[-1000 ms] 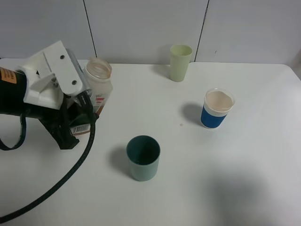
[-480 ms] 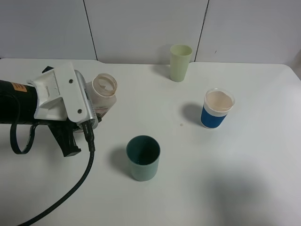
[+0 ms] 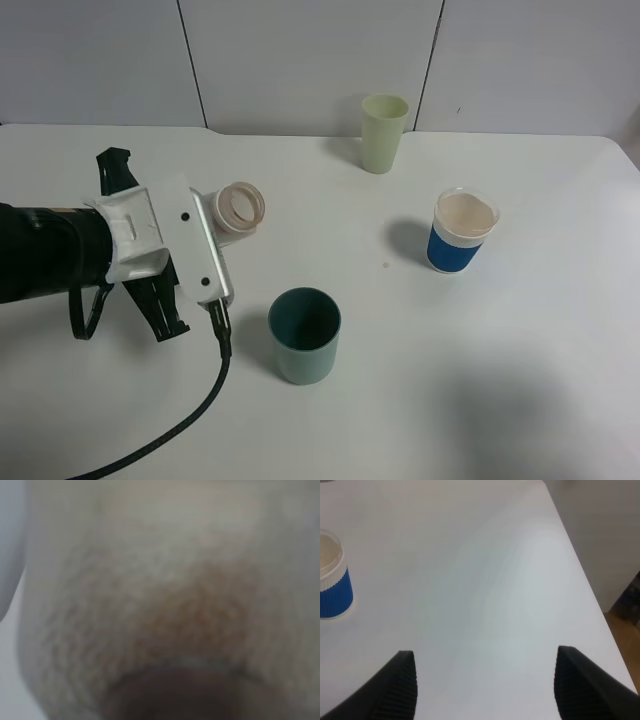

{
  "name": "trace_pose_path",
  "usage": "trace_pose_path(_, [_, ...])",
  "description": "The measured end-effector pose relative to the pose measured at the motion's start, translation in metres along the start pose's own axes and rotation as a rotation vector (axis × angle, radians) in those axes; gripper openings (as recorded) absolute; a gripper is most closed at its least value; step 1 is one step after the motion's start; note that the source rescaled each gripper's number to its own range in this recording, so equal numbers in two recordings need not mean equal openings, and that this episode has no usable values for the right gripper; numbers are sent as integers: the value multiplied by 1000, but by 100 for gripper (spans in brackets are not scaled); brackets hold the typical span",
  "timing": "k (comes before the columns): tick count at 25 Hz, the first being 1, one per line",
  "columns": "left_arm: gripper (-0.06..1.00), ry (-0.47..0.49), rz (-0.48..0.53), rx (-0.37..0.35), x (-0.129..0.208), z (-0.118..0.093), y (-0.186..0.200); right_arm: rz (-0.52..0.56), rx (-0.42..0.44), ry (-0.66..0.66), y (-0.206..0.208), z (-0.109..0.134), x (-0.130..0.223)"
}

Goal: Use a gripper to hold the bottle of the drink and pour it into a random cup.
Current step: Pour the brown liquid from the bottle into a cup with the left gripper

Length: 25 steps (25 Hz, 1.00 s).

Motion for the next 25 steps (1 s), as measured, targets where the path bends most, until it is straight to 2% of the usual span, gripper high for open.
trace_pose_path(3, [4, -57, 54, -56, 0, -2, 3, 0, 0, 0, 0, 0, 0])
trace_pose_path(7, [4, -95, 60, -99, -6, -4, 8, 0, 0, 0, 0, 0, 0])
trace_pose_path(15, [4, -150, 25, -78, -20, -21, 13, 0, 0, 0, 0, 0, 0])
trace_pose_path(18, [4, -171, 54, -56, -19, -32, 9, 0, 0, 0, 0, 0, 0])
trace_pose_path(25, [4, -216, 155, -81, -11, -45, 3, 0, 0, 0, 0, 0, 0])
Point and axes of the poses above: a point on each arm's last joint axis where the gripper is mounted, y pointing back along that axis away from the gripper, z along the wrist's bending axis when the last joint is at zero, x = y × z, the point moved 5 cm from there along -y, pointing out along that axis toward the gripper, and after that the axes turned 5 degrees about -y, right-handed, at the moved point
